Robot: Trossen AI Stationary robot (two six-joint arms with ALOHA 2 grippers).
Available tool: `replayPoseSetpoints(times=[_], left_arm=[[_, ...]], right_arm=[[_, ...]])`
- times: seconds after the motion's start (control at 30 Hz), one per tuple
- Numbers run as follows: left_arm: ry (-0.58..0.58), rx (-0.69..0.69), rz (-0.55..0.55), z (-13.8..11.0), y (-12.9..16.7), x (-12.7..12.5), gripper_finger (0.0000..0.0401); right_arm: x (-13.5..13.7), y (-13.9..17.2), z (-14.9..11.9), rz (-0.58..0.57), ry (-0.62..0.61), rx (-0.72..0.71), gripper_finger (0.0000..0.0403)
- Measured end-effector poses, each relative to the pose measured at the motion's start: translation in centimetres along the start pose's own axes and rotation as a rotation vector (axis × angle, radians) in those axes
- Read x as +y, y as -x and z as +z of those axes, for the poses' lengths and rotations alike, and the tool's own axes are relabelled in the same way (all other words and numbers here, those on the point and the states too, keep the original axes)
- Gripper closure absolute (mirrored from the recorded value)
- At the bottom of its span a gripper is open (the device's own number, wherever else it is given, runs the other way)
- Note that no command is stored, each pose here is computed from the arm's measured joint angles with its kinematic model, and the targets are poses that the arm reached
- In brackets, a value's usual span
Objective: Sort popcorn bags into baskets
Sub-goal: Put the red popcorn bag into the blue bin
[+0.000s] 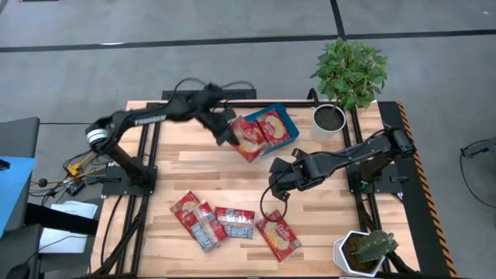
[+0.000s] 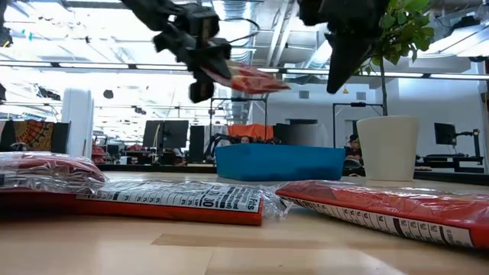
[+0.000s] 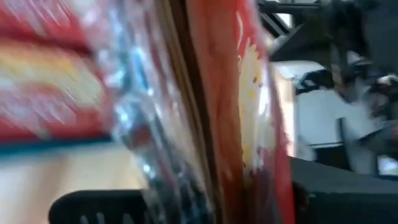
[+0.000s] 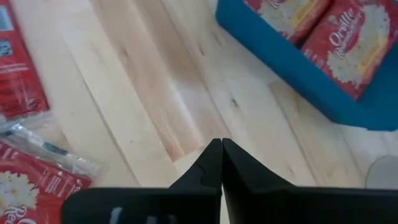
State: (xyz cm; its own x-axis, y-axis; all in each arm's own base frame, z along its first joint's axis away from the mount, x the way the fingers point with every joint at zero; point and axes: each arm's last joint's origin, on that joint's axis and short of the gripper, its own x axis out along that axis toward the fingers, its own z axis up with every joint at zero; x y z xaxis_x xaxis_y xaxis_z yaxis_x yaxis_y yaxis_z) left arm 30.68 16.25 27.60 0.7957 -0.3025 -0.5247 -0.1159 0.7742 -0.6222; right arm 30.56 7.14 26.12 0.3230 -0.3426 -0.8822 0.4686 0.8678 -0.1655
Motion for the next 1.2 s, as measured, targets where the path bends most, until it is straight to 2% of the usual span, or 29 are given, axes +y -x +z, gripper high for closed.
replayPoseSetpoints(times=[0.17, 0.3, 0.43, 0.57, 0.73, 0.87, 1.0, 1.2], left_arm=[[-0.114, 0.079, 0.081, 4.0, -0.6, 2.4, 0.0396], [-0.155, 0.158, 0.092, 5.5, -2.1, 4.7, 0.0395], [-0.147, 0.200, 0.136, 5.8, -3.8, 7.2, 0.0383], [-0.123, 0.252, 0.198, 5.1, -5.2, 9.2, 0.0372], [-0.138, 0.291, 0.226, 4.6, -5.8, 9.9, 0.0374], [-0.155, 0.302, 0.258, 4.5, -6.1, 9.7, 0.0369], [-0.155, 0.303, 0.260, 4.5, -6.1, 9.7, 0.0338], [-0.167, 0.341, 0.346, 4.3, -5.8, 10.0, 0.0248]], right_arm=[[0.3, 0.3, -0.3, 0.002, 0.014, 0.005, 0.0389], [0.4, 0.4, -0.5, 0.004, 0.012, 0.006, 0.0380], [0.7, 0.5, -0.7, 0.009, -0.011, 0.003, 0.0376], [0.9, 0.7, -0.9, 0.008, -0.025, 0.000, 0.0384], [1.2, 0.9, -1.1, 0.006, -0.025, -0.009, 0.0389], [1.1, 0.8, -1.2, 0.000, -0.021, -0.003, 0.0377], [1.0, 0.8, -1.2, -0.011, -0.018, 0.005, 0.0369], [1.0, 0.8, -1.2, -0.014, -0.017, 0.004, 0.0380]])
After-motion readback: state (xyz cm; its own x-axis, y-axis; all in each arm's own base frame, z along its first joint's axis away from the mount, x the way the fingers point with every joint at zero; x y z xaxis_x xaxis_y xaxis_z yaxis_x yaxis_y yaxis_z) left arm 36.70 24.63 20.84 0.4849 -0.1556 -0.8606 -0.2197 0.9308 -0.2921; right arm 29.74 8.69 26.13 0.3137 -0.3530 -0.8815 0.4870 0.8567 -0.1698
